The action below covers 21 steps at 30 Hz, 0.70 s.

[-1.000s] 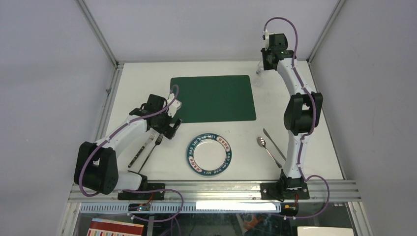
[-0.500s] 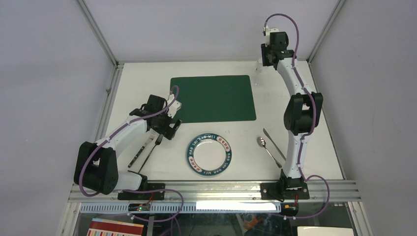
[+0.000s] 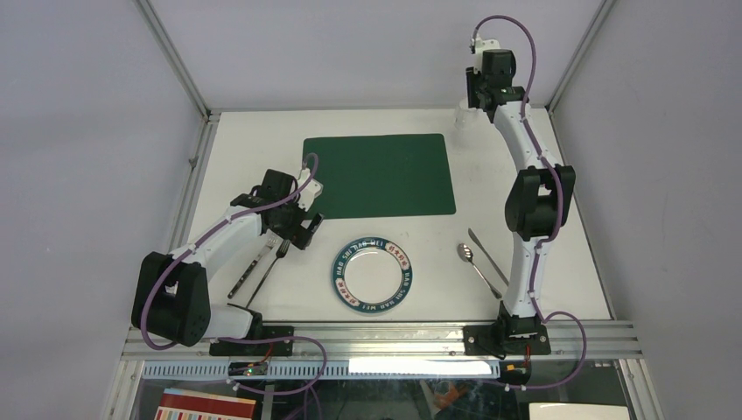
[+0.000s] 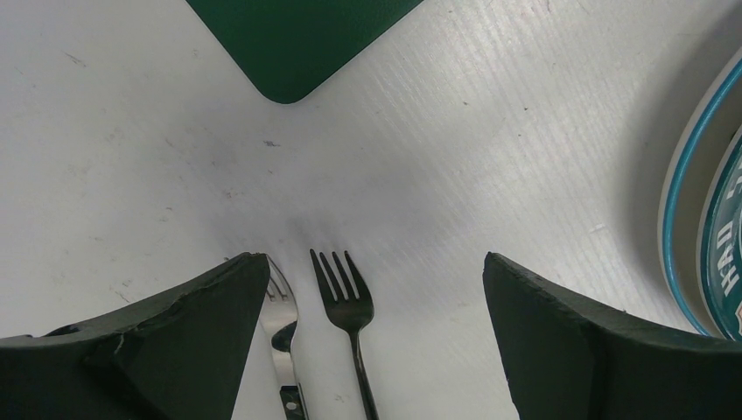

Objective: Set the dinner table for one person
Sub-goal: Place the cup at the center of the board.

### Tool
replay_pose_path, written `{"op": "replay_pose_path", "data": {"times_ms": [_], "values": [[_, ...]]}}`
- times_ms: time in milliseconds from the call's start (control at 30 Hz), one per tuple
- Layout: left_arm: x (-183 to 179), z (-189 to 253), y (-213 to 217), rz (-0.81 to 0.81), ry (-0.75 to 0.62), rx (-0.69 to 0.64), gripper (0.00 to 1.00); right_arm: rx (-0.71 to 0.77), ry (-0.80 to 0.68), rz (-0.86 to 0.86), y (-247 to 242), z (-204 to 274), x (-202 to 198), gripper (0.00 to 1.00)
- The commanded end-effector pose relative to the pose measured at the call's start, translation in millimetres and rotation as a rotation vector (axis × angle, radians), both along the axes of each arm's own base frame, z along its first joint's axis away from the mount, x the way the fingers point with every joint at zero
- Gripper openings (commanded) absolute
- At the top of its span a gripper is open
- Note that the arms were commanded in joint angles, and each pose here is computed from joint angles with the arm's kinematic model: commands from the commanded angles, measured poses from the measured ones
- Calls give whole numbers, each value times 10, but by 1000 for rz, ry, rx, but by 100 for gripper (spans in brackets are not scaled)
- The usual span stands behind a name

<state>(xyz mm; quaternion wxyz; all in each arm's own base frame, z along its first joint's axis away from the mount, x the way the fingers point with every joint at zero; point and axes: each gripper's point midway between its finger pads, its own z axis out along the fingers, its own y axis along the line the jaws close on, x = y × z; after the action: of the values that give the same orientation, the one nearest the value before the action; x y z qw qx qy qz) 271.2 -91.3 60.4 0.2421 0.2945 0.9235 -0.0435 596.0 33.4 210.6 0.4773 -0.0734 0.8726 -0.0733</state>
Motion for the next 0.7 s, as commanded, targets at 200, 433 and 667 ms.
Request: {"op": "replay_pose_path", "data": {"times_ms": [200,433,667], "values": [[115,157,-71,2,-81,-29,99,38,-287,-16,-36,1018,99,39],[241,365,-61,15,-167,-32,99,100,-257,170,306,1268,-835,43],[217,376,-203,-59,-125,-80,99,140,229,546,863,470,-2440,72]]}}
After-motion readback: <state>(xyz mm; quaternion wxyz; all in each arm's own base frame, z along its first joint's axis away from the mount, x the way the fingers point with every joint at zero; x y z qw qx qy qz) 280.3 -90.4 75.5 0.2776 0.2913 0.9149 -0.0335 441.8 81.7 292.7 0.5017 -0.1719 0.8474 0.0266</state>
